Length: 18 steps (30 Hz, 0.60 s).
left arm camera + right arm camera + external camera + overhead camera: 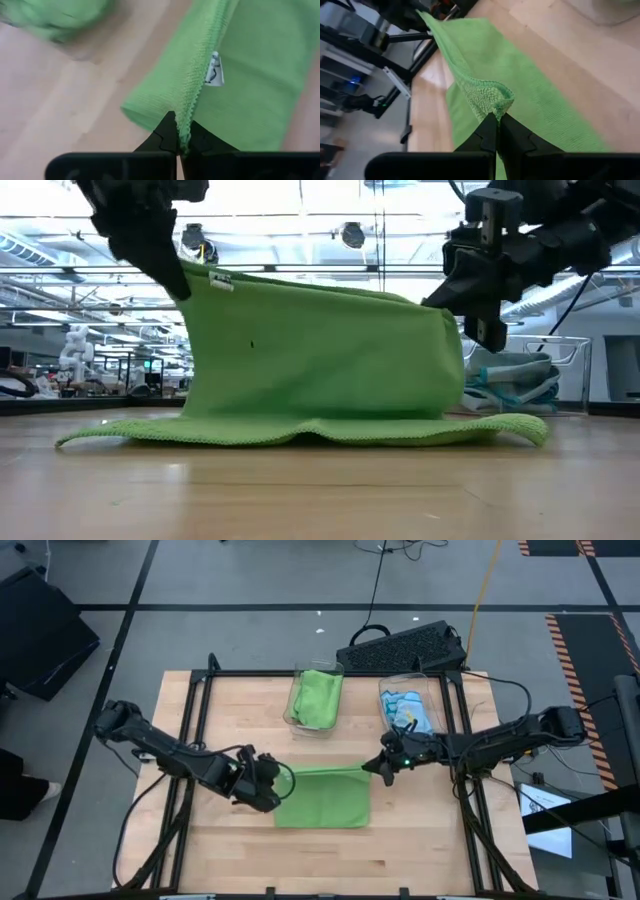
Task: Fold microfiber towels
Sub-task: Fold the green microfiber towel
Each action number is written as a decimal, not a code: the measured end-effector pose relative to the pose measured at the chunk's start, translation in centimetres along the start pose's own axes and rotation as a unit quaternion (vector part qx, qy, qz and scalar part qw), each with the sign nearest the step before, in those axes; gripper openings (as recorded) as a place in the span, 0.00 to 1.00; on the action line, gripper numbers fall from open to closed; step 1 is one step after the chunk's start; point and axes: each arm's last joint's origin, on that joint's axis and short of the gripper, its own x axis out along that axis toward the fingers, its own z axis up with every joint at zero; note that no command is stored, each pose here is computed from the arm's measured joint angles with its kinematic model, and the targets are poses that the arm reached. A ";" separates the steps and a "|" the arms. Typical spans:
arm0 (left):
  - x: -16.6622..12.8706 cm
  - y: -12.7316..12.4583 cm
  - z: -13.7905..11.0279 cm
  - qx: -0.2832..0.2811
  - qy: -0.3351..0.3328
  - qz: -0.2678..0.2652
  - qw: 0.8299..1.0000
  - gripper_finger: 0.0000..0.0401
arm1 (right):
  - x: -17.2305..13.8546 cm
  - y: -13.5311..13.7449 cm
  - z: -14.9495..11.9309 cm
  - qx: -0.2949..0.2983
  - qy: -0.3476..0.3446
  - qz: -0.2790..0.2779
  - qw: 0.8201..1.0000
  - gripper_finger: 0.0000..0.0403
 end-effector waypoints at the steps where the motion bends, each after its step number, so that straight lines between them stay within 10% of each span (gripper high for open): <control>1: 0.2 -0.2 -0.3 -0.003 0.002 -0.014 1.000 0.01 | 0.0 -0.1 -0.2 0.006 0.000 0.004 1.000 0.01; 18: 0.9 -1.7 -2.4 -0.031 0.002 -0.068 0.997 0.01 | -0.3 0.6 -3.2 0.033 0.039 0.045 0.998 0.01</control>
